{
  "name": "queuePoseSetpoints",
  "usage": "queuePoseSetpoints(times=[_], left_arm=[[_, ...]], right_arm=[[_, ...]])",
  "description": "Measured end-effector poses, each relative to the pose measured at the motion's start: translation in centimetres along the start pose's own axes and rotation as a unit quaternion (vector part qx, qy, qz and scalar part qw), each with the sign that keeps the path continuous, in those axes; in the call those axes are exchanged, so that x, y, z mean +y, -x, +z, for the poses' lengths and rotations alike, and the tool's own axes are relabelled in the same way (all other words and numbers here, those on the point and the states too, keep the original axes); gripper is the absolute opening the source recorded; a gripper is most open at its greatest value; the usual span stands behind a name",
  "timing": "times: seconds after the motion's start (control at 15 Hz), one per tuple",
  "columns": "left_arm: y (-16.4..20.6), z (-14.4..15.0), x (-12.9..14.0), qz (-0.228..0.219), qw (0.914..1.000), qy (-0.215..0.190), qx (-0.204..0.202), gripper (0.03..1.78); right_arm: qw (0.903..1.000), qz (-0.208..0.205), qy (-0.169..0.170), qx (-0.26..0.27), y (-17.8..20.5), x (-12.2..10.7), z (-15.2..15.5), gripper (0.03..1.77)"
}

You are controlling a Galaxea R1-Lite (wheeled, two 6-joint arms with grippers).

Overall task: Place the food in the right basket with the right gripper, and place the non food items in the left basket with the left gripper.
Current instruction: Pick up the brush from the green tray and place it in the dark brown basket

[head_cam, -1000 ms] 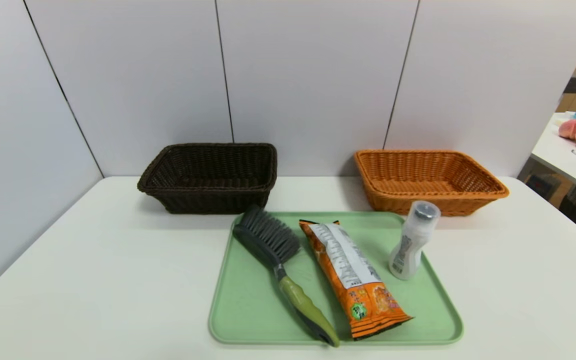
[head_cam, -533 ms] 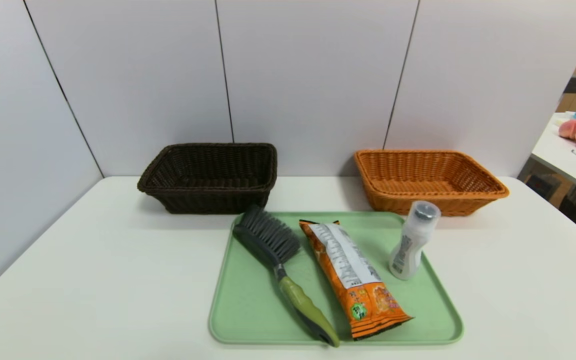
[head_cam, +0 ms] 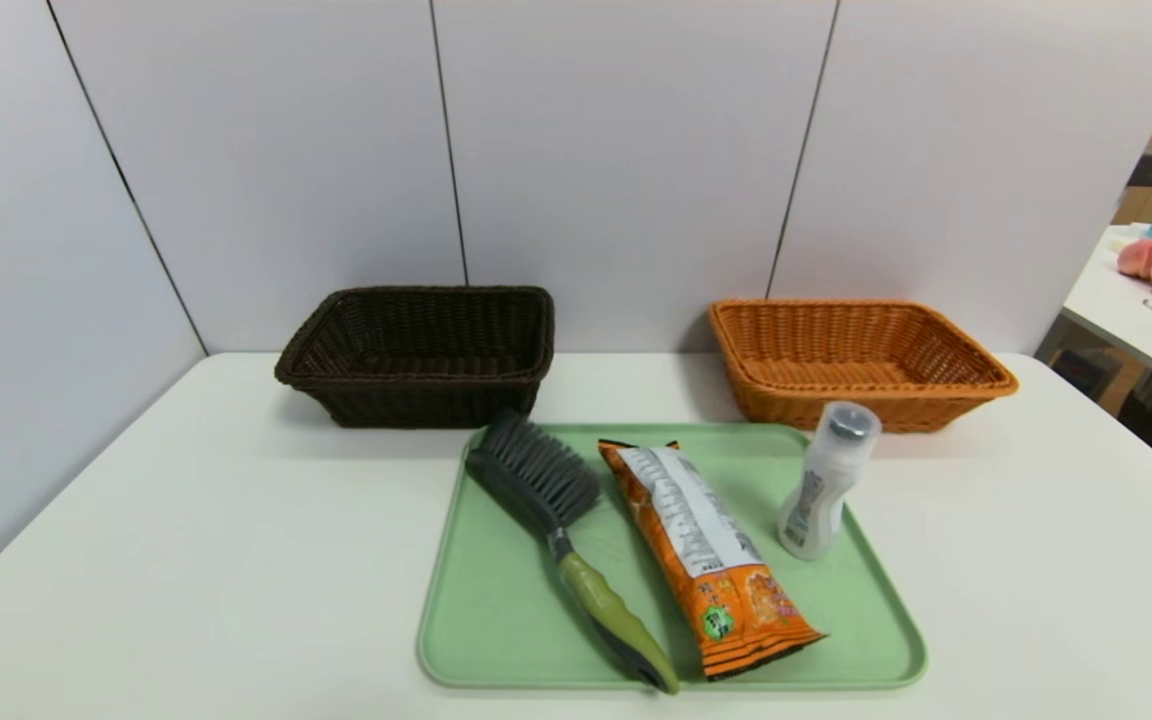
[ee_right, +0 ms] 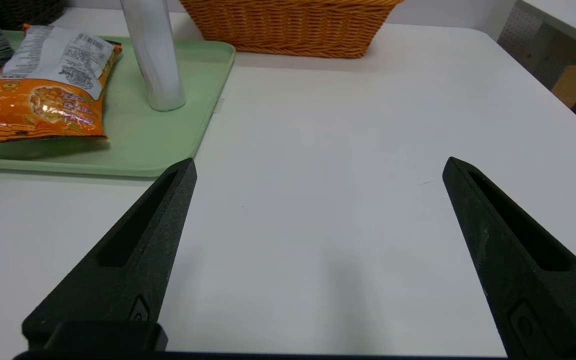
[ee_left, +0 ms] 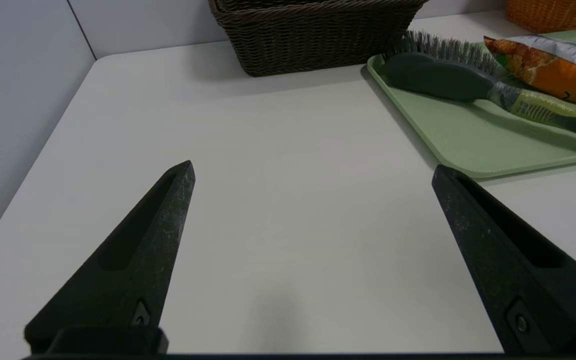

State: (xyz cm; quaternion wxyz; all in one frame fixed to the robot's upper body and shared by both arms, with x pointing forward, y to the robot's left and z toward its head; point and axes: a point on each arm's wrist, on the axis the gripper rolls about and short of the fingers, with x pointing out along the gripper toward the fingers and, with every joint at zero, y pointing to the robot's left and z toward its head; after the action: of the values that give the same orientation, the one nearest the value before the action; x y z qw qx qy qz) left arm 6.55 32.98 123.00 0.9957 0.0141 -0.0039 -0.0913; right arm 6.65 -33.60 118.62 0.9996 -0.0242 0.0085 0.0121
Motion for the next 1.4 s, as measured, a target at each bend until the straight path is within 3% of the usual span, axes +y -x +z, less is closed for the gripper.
queuePoseSetpoints(times=[0.2,0.33,0.6,1.0,1.4], left_arm=[[-0.6,1.4,0.1,0.000,0.9998,0.013,0.011,1.69],[-1.0,2.4,0.3,0.002,0.9997,0.016,0.021,1.69],[-2.9,5.2,0.7,0.004,0.9985,0.021,0.050,1.69],[-8.8,9.2,1.8,-0.002,0.9919,0.013,0.126,1.69],[-16.0,10.3,3.0,-0.028,0.9777,0.012,0.208,1.69]], right_arm=[[0.9995,0.021,-0.011,-0.020,1.1,0.0,2.5,1.70],[0.9990,0.041,-0.015,-0.003,1.9,0.1,3.6,1.70],[0.9979,0.040,-0.027,0.043,1.2,-0.1,6.1,1.70],[0.9900,0.039,-0.036,0.131,-3.1,-0.4,10.9,1.70],[0.9769,0.043,-0.030,0.207,-9.1,-0.7,14.3,1.70]])
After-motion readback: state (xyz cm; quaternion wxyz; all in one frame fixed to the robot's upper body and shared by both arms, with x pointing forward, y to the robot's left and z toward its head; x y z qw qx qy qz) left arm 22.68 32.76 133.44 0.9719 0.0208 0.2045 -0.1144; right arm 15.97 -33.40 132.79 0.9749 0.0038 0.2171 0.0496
